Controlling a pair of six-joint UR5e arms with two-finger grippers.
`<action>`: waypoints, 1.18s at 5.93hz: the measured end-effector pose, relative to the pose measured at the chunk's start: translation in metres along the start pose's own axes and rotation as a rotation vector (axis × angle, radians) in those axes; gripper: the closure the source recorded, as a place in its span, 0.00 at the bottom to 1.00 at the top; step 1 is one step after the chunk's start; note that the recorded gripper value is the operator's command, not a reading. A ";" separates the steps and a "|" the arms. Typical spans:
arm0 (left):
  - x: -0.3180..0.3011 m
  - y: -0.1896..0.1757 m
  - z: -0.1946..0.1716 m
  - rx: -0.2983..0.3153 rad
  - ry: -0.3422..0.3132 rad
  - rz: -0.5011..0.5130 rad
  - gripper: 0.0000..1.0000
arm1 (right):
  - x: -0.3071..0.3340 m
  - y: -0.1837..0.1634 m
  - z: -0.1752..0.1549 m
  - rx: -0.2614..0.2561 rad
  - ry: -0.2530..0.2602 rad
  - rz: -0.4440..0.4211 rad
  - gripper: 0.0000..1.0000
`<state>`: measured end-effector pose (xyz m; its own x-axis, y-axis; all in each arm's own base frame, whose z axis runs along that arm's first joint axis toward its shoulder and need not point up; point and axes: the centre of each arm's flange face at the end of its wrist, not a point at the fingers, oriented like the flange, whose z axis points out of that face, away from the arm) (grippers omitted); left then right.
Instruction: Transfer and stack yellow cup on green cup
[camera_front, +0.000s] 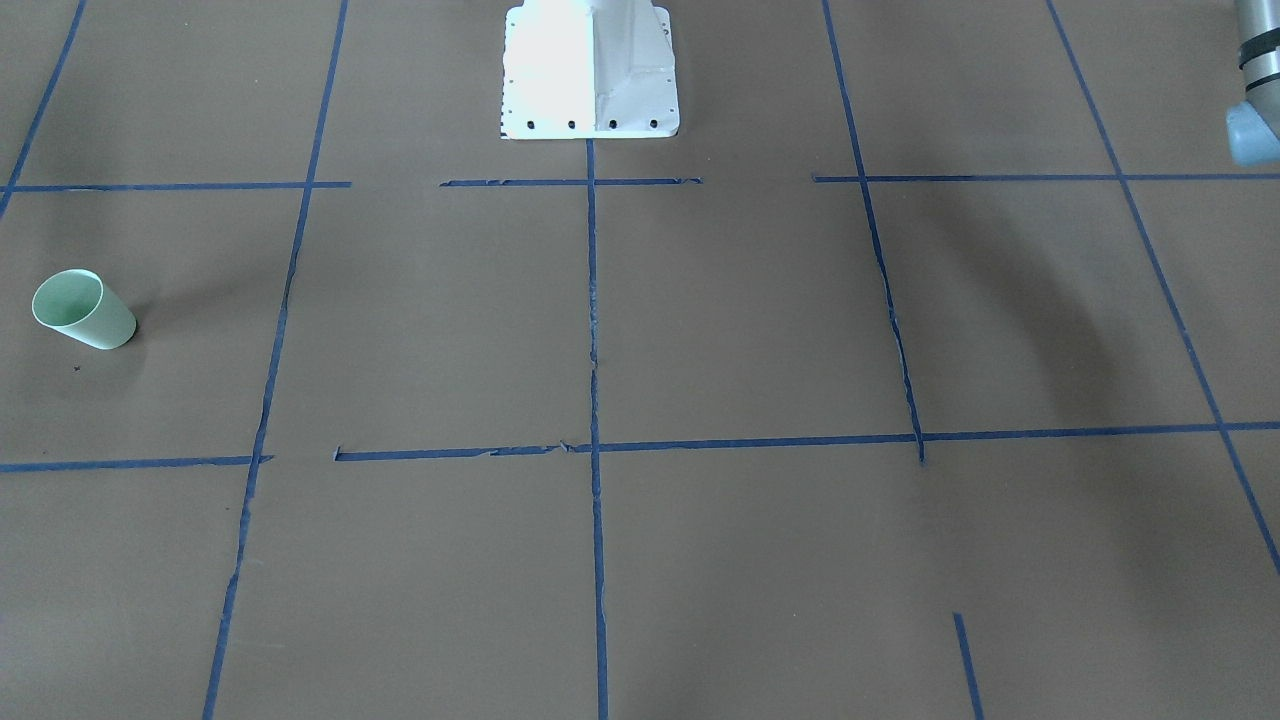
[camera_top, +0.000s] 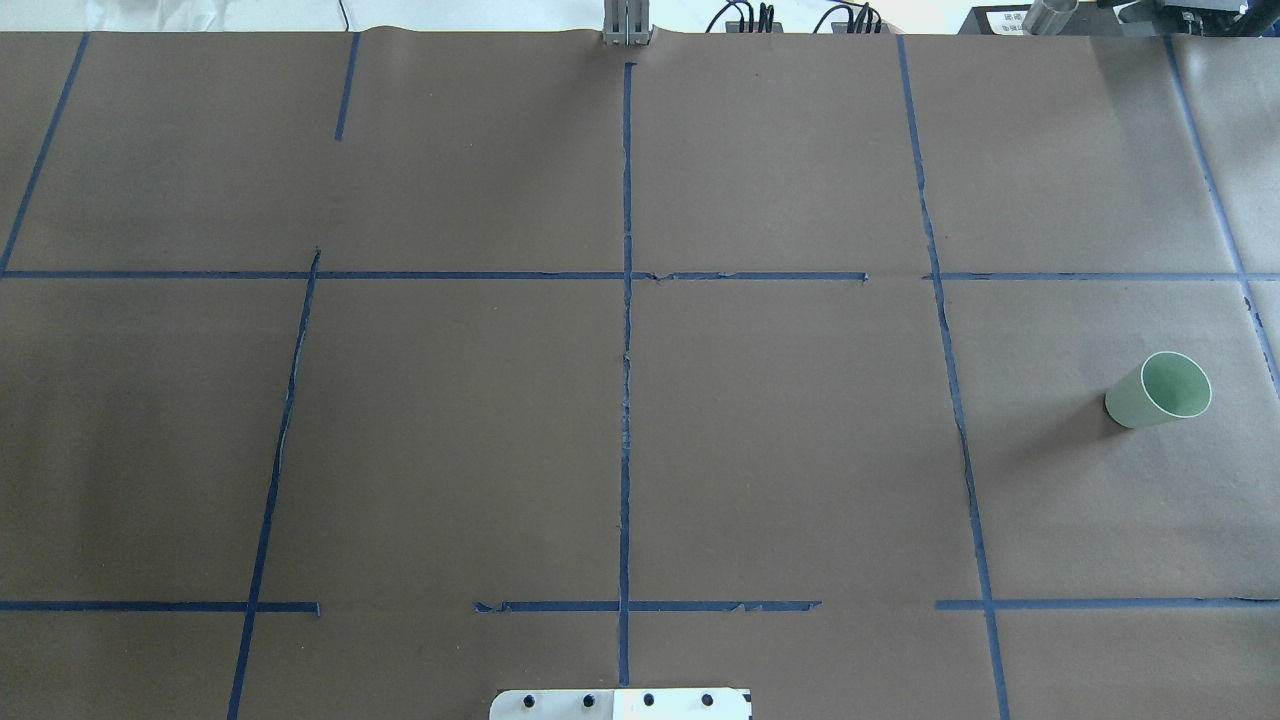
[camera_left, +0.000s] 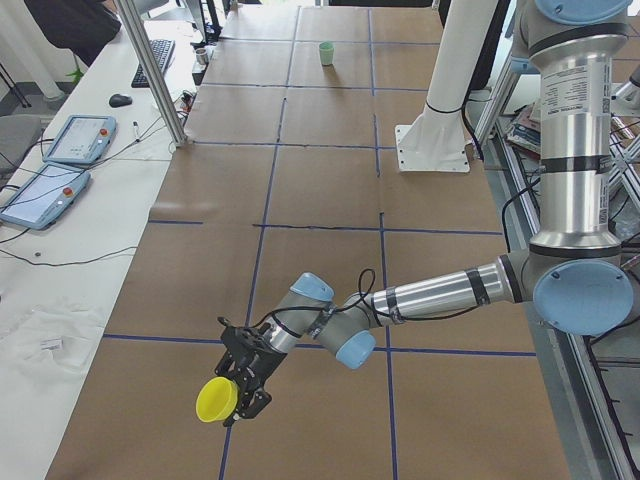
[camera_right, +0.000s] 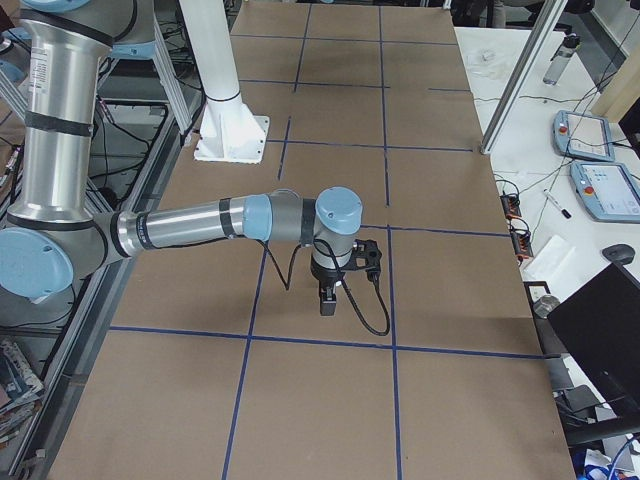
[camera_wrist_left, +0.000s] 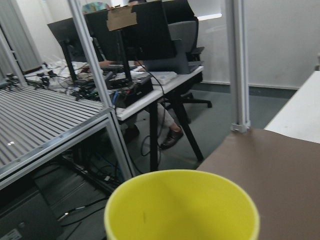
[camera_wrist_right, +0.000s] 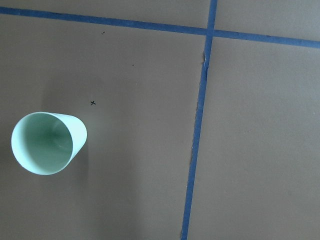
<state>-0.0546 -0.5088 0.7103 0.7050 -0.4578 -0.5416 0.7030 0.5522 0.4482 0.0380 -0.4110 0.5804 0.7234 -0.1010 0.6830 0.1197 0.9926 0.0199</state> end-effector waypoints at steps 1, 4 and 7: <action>0.023 -0.023 -0.014 -0.010 0.168 0.027 0.32 | 0.000 0.000 0.000 0.000 -0.004 0.000 0.00; 0.121 -0.100 -0.063 0.116 0.424 0.064 0.43 | -0.001 0.000 0.001 0.000 -0.021 0.001 0.00; 0.295 -0.105 -0.103 0.160 0.666 0.175 0.50 | -0.007 -0.006 -0.004 0.013 -0.030 -0.014 0.00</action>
<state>0.0705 -0.6301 0.4302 0.6370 0.1802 -0.7495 0.6260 0.4465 0.6394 0.0350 -0.4167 0.5726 0.7009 -0.1132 0.7042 0.1208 0.9919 0.0392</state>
